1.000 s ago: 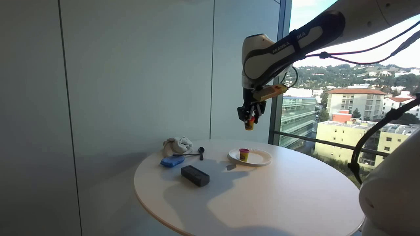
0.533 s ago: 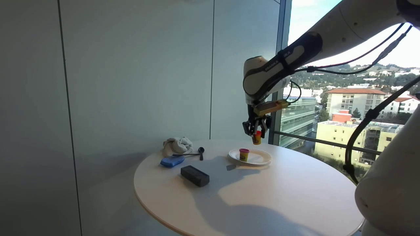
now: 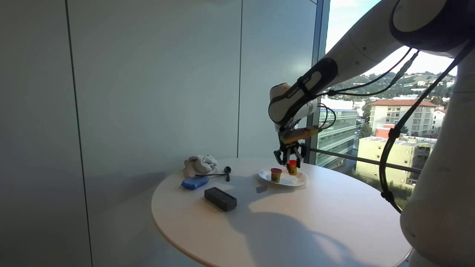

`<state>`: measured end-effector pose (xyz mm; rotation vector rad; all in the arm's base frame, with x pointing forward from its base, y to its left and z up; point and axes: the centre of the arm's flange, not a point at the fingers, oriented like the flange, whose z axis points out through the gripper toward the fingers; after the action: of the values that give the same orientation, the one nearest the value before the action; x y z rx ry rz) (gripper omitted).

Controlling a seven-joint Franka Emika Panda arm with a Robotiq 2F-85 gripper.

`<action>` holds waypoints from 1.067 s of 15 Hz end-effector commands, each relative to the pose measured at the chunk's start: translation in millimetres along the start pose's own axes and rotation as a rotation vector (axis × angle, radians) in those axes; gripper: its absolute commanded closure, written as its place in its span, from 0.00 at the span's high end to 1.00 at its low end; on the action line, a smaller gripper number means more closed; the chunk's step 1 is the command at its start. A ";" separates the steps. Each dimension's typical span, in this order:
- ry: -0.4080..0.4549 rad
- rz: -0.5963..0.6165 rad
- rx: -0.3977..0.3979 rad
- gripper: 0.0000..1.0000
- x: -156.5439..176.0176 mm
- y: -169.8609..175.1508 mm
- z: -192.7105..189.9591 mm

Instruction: Put the spice cups and black objects on the plate

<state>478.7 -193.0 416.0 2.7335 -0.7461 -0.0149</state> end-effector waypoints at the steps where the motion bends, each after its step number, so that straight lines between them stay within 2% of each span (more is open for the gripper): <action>1: -0.002 0.080 -0.011 0.22 16.2 7.7 -7.2; 9: -0.028 0.128 0.093 0.22 28.8 1.8 0.0; 16: -0.061 0.166 0.090 0.22 35.3 -2.0 12.9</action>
<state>498.6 -209.8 401.0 2.7640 -0.9661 -0.0423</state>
